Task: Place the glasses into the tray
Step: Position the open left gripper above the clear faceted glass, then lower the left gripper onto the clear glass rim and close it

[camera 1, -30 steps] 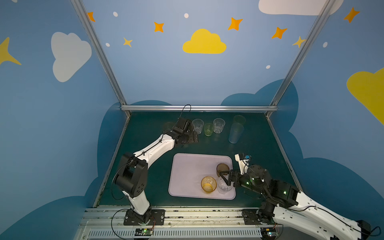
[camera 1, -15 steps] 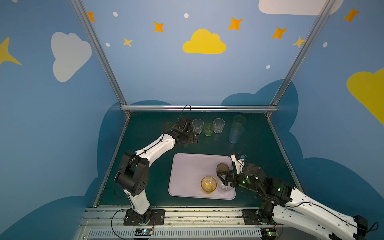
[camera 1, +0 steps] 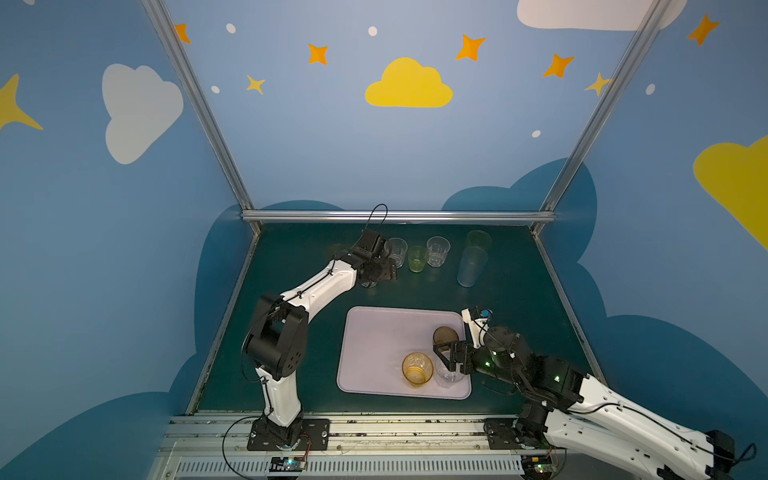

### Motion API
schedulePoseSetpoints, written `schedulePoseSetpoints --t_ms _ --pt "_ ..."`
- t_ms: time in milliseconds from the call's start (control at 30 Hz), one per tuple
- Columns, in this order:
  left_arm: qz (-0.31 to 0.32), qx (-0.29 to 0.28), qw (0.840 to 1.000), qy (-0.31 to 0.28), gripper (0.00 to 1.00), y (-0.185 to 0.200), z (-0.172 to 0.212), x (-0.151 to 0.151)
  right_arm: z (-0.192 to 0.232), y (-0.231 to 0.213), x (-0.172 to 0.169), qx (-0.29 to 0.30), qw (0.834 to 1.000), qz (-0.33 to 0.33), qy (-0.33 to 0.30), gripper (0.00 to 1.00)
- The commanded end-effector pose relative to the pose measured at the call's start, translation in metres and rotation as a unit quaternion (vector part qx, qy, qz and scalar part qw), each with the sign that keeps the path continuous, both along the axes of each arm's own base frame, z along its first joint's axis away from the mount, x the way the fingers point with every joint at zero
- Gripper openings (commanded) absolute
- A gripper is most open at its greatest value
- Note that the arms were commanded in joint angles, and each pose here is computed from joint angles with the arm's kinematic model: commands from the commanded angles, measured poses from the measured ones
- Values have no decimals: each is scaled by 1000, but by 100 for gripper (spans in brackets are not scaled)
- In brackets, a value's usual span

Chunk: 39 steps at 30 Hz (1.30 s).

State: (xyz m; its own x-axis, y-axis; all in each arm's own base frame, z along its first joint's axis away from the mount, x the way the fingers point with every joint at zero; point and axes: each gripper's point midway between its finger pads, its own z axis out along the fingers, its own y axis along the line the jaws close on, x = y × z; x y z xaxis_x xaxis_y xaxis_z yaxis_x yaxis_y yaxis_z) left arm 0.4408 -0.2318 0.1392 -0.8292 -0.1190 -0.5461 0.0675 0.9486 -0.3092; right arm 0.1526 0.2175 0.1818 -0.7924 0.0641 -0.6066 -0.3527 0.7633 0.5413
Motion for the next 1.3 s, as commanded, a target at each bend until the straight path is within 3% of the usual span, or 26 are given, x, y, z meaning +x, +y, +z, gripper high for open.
schedulePoseSetpoints --t_ms 0,633,1267 --pt "-4 20 1000 3 82 3 -2 5 10 2 4 15 1000 -7 -10 87" --pt "-4 82 997 3 60 9 -18 27 4 -2 8 13 1000 -17 -5 87" --pt "-8 107 994 18 51 10 -37 36 1 0 11 15 1000 -19 -3 87"
